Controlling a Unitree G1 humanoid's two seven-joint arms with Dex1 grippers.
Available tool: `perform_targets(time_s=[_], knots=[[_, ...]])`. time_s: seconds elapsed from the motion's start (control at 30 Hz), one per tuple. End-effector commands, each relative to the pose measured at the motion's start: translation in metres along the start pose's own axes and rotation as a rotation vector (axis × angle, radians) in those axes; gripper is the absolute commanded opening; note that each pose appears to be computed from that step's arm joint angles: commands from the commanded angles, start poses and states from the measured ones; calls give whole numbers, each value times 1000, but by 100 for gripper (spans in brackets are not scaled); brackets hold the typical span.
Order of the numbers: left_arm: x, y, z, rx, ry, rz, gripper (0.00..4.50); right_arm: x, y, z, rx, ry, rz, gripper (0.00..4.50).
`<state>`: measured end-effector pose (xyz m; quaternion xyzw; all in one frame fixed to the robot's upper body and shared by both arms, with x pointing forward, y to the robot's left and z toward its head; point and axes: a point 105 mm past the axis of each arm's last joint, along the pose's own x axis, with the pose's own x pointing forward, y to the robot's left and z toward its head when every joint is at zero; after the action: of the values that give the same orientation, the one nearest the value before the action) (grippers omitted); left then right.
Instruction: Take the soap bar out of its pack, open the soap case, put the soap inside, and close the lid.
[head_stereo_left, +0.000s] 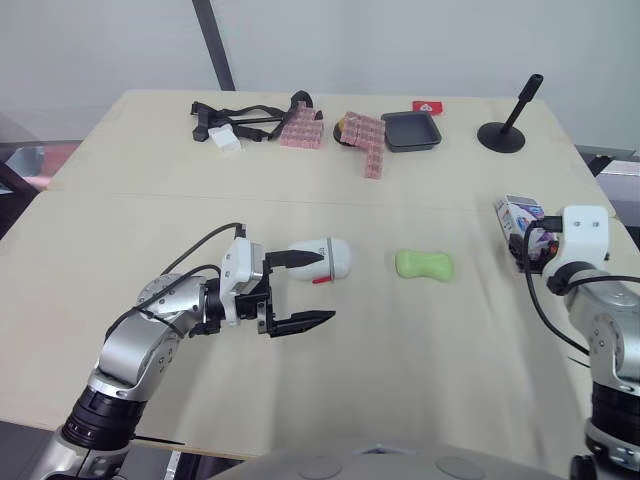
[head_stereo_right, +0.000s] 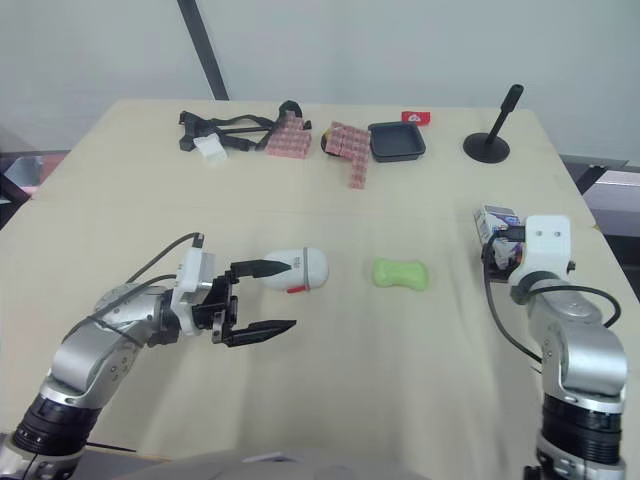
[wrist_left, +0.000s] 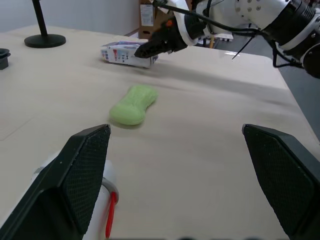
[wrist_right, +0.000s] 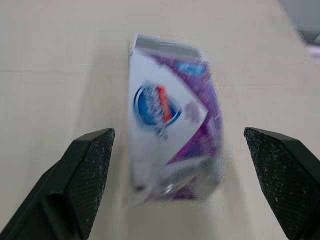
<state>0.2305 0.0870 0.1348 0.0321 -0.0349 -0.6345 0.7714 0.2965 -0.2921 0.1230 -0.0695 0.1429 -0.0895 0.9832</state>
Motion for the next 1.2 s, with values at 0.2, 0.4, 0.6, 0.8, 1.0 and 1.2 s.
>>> perform_targets(time_s=[0.2, 0.4, 0.6, 0.8, 1.0, 1.2], knots=[[-5, 1, -2, 47, 22, -12, 450, -43, 40, 56, -209, -392, 615, 445], [-10, 28, -4, 116, 76, 32, 450, -83, 58, 18, -269, -344, 1024, 445], [-18, 59, -1, 163, 133, 58, 450, -94, 49, -18, -316, -285, 1151, 445], [-20, 69, -15, 158, 279, -20, 450, -92, 51, -26, -327, -295, 1167, 445], [-13, 81, -20, 198, 336, -49, 450, -93, 57, -28, -325, -290, 1182, 445], [-9, 86, -28, 212, 389, -87, 450, -91, 57, -26, -315, -292, 1172, 445]])
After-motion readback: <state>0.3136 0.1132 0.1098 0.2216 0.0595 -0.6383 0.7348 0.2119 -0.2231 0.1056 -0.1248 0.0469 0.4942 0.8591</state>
